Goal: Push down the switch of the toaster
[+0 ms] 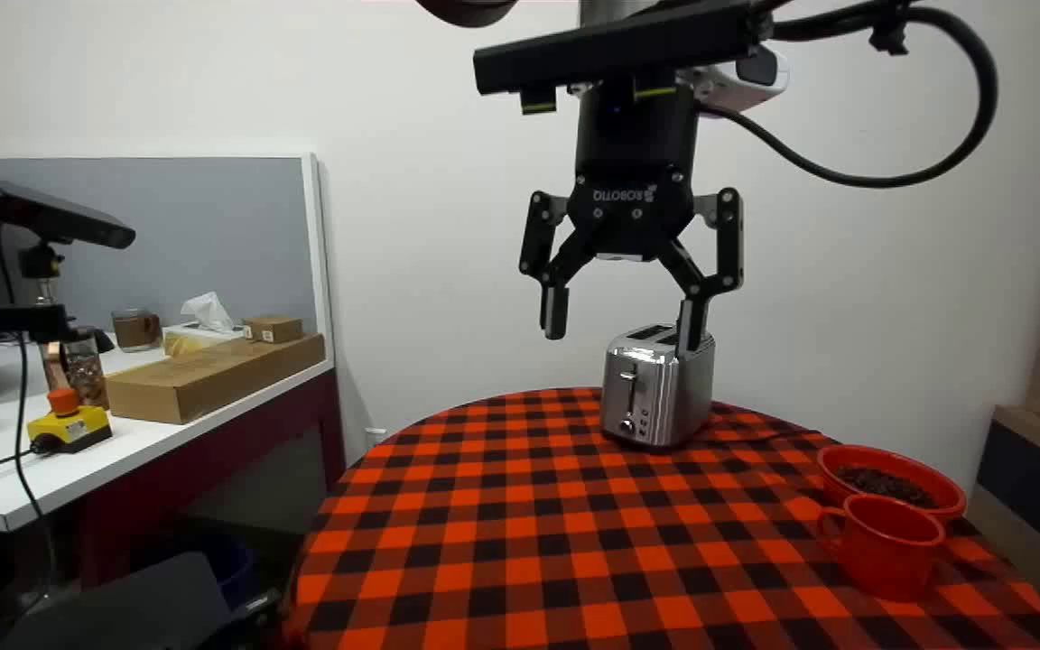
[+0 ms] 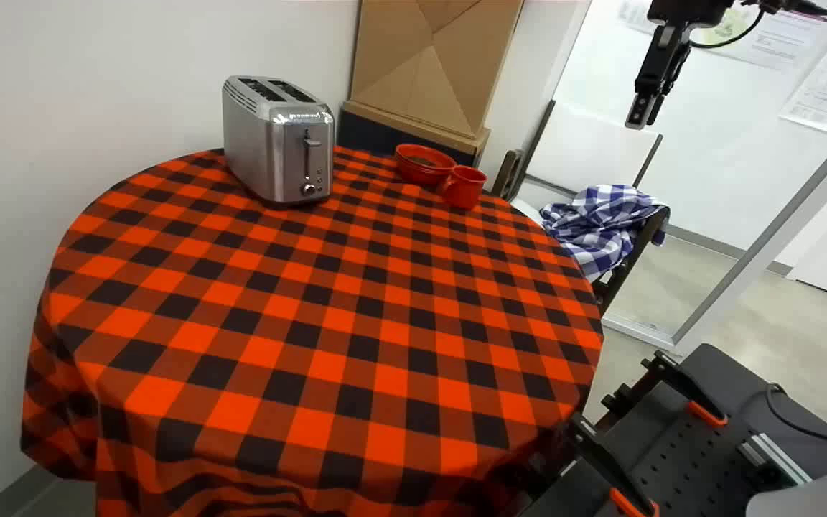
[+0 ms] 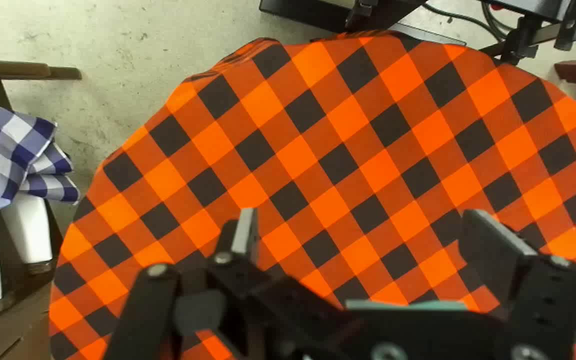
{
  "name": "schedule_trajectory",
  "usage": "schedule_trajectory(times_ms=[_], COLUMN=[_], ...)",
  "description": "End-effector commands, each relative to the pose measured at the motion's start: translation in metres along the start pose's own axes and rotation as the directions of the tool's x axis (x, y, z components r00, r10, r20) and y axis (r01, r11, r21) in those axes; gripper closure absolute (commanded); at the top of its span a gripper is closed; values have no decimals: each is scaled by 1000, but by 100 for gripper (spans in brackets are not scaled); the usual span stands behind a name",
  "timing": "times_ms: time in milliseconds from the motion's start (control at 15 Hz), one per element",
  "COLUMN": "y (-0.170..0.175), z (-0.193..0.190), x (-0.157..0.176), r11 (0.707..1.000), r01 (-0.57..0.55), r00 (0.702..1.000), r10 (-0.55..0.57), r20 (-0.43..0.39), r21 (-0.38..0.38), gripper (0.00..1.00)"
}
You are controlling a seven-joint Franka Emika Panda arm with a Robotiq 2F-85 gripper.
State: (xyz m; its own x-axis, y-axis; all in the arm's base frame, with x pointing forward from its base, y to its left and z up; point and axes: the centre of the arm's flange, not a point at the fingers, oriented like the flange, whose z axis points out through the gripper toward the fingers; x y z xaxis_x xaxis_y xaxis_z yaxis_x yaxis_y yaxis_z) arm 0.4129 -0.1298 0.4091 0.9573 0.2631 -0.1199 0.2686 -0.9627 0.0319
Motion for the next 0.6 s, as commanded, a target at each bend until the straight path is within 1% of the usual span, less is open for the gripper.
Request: schedule_trajectory(times_ms=[0, 67, 133, 267, 333, 533], y=[0, -6, -12, -28, -40, -73], z=[0, -2, -5, -15, -23, -46], x=[0, 5, 12, 32, 46, 86], r11=[1000, 1000, 1000, 999, 999, 998], r01=[0, -15, -10, -21, -23, -68], r00=[1000, 1000, 999, 996, 992, 970], r10=[0, 14, 9, 17, 17, 62], r20=[0, -18, -31, -87, -123, -233], r21=[0, -22, -28, -47, -48, -17], gripper=[0, 0, 0, 0, 0, 0])
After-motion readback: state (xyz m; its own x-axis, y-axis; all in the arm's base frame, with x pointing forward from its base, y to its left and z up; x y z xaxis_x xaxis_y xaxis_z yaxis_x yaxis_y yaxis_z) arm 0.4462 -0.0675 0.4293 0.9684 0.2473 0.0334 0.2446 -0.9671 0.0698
